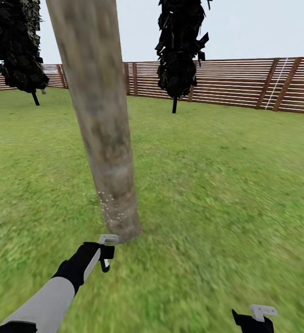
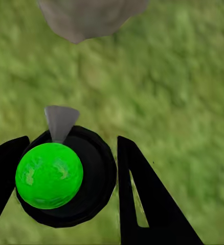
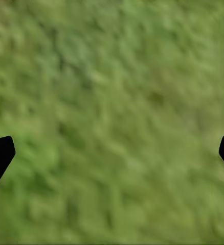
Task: In the garden, pick up the pesticide atomizer on the floor and spray pesticide onto both trees until each tree trunk is fully covered.
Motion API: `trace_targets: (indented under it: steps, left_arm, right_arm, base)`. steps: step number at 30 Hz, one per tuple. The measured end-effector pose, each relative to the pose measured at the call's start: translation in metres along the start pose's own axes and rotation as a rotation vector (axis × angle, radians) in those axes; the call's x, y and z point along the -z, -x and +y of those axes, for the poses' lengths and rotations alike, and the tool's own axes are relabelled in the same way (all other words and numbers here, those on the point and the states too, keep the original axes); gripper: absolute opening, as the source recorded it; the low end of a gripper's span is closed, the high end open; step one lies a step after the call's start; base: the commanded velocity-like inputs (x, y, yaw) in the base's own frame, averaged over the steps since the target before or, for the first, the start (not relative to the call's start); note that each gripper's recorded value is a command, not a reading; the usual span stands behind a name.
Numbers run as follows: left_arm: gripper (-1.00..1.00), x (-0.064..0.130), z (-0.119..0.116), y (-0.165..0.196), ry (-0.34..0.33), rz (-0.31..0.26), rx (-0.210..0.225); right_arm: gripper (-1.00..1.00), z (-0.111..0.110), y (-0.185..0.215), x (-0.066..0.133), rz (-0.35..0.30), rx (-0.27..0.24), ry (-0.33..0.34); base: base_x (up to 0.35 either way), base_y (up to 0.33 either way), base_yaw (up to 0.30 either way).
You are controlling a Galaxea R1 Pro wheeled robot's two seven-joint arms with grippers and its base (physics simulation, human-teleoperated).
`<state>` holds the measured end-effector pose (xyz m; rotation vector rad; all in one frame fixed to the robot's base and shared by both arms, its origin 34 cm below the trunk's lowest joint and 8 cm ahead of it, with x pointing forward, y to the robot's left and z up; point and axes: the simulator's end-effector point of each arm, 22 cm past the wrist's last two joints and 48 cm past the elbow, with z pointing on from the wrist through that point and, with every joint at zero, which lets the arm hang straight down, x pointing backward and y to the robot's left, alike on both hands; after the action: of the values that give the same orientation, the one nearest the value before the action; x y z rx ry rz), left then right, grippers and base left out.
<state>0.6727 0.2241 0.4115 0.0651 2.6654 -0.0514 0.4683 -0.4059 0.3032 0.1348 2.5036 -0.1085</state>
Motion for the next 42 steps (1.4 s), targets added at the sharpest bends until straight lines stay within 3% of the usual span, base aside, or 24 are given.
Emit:
trace_targets:
  steps: [7,11,42]
  left_arm:
    - [-1.0,0.0,0.004,0.0,0.009,-0.001,-0.003]
    - [-1.0,0.0,0.014,0.0,0.052,0.0,0.0]
    - [-1.0,0.0,0.013,0.0,0.058,0.0,-0.005]
  right_arm:
    - [1.0,0.001,0.0,0.0,0.0,-0.001,0.0]
    - [1.0,0.001,0.0,0.0,0.0,-0.001,0.0]
    - [1.0,0.001,0.0,0.0,0.0,-0.001,0.0]
  base:
    - [0.088,-0.269,0.039]
    - [0.131,-0.269,0.248]
    - [0.004,-0.274,0.189]
